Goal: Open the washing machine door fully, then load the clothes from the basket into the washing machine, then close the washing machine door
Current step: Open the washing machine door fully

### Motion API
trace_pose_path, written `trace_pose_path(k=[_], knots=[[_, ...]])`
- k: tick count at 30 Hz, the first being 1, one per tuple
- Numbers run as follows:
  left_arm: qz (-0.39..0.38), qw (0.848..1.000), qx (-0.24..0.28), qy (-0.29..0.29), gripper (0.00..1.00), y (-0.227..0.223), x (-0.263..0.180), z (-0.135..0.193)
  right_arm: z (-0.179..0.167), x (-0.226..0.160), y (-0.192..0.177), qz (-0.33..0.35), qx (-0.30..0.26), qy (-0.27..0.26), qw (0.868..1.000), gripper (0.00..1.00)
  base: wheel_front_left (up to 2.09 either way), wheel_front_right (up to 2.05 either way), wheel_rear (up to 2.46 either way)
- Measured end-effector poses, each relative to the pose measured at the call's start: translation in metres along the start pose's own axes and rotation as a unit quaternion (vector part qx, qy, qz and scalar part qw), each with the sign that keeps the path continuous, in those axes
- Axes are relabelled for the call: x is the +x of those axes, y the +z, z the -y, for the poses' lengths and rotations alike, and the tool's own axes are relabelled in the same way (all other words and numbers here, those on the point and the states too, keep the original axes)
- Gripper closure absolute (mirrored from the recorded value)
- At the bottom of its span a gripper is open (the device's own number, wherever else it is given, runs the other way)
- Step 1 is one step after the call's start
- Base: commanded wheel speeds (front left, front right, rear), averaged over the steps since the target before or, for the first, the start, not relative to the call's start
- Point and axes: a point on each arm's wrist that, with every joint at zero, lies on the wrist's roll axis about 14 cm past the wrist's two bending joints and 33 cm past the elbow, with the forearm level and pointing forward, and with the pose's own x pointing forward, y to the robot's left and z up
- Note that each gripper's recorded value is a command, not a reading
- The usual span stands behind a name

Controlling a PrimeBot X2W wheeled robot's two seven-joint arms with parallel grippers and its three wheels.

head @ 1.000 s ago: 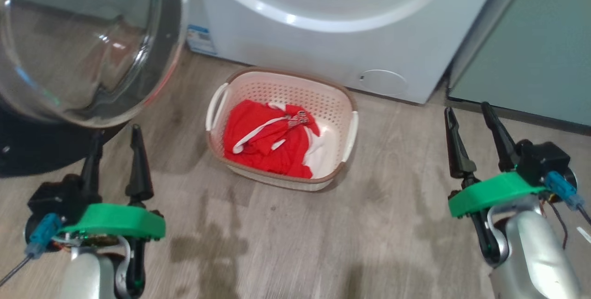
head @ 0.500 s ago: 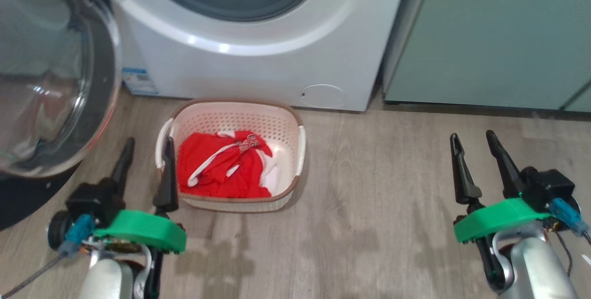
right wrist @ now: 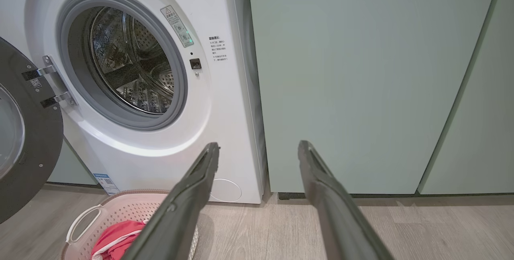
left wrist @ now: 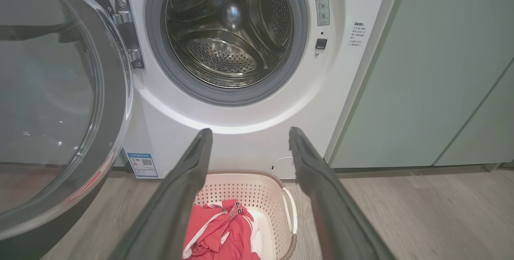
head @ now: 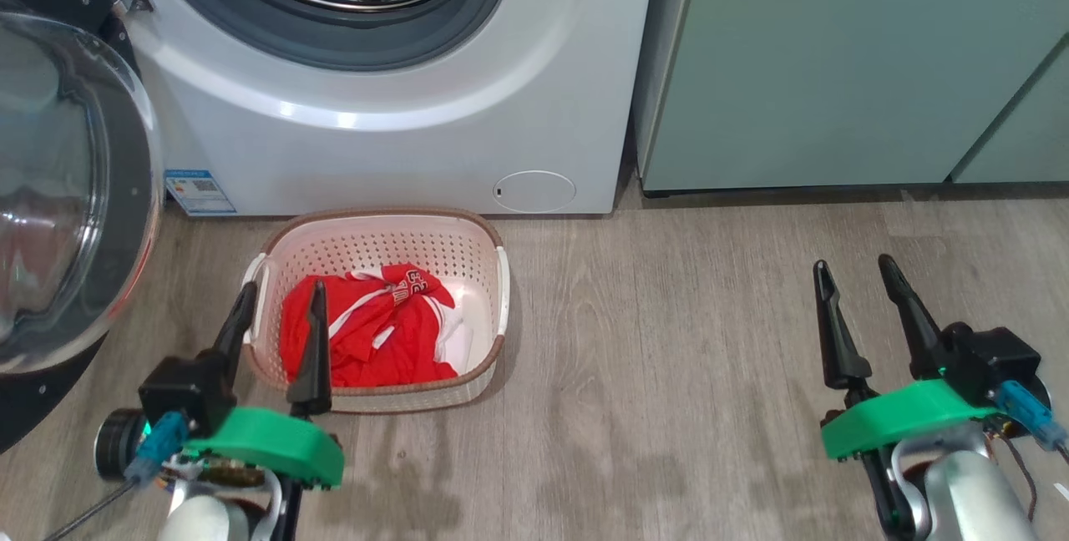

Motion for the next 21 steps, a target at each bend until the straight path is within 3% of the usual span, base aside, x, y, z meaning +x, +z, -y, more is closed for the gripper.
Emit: trace_pose_path(k=[21], knots=[[-0.015,1.000,0.003,0.003,0.00,-0.0089,-0.0022,-0.0004,-0.0007,0.0001,0.0018,0.003,0.000,0.001,1.000,0.00,0.00,0.00,0.00]])
